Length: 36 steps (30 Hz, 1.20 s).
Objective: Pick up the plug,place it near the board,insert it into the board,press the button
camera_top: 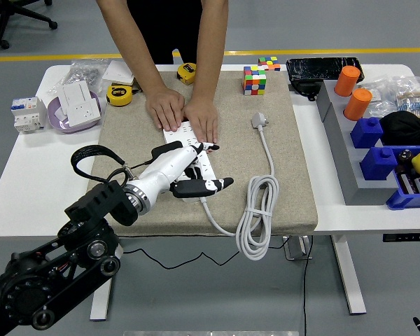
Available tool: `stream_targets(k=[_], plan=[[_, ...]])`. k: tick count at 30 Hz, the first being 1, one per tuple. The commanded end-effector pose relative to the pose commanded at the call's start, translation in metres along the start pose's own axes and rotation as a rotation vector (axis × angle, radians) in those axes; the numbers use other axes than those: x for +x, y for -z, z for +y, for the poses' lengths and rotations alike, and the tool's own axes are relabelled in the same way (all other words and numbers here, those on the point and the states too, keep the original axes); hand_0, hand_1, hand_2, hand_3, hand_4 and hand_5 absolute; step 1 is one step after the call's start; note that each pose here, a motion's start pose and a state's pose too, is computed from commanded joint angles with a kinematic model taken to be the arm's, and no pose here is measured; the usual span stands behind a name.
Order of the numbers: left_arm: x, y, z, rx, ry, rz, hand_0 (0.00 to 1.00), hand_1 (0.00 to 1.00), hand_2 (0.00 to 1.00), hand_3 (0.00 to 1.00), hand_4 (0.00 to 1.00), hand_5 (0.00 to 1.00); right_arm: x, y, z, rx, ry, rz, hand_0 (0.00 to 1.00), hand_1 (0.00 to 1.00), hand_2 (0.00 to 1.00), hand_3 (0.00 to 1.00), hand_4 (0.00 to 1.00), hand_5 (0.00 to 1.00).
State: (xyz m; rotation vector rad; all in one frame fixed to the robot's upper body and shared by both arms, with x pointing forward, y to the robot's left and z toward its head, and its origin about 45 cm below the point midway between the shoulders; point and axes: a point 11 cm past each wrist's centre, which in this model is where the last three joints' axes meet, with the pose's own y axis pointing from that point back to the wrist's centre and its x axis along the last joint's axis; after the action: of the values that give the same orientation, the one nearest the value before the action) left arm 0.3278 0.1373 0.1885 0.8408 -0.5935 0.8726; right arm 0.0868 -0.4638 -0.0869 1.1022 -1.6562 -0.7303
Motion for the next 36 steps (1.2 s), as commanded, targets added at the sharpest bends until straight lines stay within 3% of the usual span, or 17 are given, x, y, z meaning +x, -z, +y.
stream_targets(k=[2,6,11,19,27,36], plan=[[-0.006,0.015,-0.003,0.058,0.019,-0.042,0.125,0.033,0.158,0.879,0.528,0.14,-0.003,-0.001,0.0,-0.002,0.006,0.004,0.961,0.836,0.763,0.783,0.998,0.998],[-0.008,0.032,-0.005,0.125,0.003,-0.11,0.125,0.033,0.158,0.879,0.528,0.14,-0.006,-0.005,0.001,-0.013,0.011,0.012,0.961,0.836,0.763,0.783,0.998,0.998],[-0.009,0.042,-0.003,0.164,-0.008,-0.177,0.127,0.035,0.16,0.847,0.502,0.13,-0.009,-0.01,0.002,-0.021,0.016,0.019,0.96,0.837,0.762,0.782,0.998,0.998],[-0.011,0.041,-0.002,0.165,0.023,-0.21,0.128,0.036,0.162,0.847,0.475,0.117,-0.016,-0.01,0.002,-0.013,0.034,0.024,0.961,0.836,0.761,0.783,0.998,0.998],[-0.017,0.027,-0.009,0.126,0.056,-0.229,0.131,0.038,0.164,0.856,0.466,0.105,-0.017,-0.005,0.001,-0.004,0.04,0.031,0.961,0.836,0.762,0.784,0.998,0.998],[-0.024,0.024,-0.016,0.119,0.053,-0.244,0.13,0.038,0.164,0.857,0.462,0.101,-0.017,-0.005,0.002,-0.006,0.042,0.038,0.961,0.836,0.761,0.783,0.998,0.998]])
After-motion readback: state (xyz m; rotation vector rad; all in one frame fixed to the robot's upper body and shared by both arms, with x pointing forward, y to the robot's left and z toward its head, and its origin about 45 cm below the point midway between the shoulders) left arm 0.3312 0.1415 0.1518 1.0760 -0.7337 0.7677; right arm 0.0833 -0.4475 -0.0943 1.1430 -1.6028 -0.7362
